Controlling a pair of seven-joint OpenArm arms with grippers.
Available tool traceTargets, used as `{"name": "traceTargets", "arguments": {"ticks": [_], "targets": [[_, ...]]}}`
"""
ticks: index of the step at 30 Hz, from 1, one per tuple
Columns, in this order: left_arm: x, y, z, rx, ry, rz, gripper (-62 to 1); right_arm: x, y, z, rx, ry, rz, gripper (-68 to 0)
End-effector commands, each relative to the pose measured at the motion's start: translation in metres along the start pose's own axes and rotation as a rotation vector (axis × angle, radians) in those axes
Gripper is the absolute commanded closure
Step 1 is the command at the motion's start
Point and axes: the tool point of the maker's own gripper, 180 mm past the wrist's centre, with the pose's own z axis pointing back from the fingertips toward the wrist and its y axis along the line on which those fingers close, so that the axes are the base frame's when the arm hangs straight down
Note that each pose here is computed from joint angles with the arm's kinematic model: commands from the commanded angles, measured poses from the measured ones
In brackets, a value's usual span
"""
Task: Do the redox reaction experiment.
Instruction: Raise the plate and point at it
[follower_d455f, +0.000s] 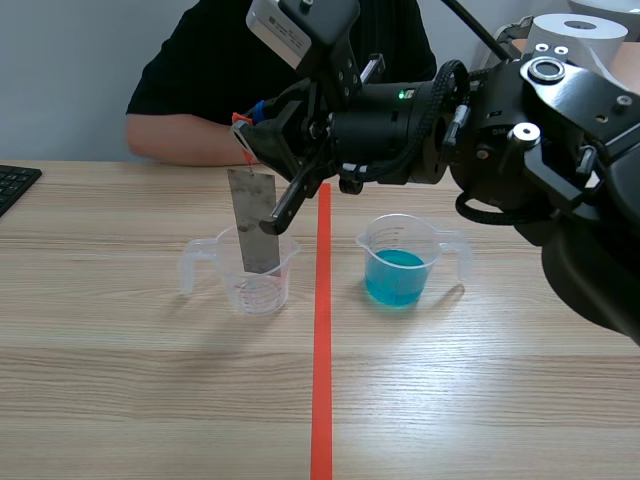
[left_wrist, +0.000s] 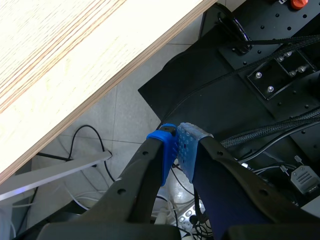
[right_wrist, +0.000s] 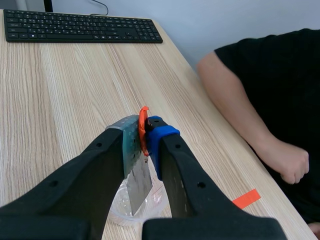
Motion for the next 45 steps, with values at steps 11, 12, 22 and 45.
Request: {"name": "traceTargets", "arguments": {"ticks": [11,12,22,45], "targets": [[0.006,0.002,0.001,0.002,-0.019,-0.003,-4.1,0.015,-0.009,0.001,-0.019,-0.030,0.003,-0.8],[0.006,0.002,0.001,0.002,-0.019,-0.003,-4.0,0.017,-0.010,0.002,-0.022,-0.030,-0.003,-0.8],[0.006,0.002,0.001,0.002,-0.019,-0.003,-4.0,0.046,-0.021,0.015,-0.056,-0.052,0.001,-0.8],[0.007,0.002,0.001,0.002,-0.023,-0.003,-4.0,0.073,-0.054,0.081,-0.108,-0.010,0.052,-0.8]]}}
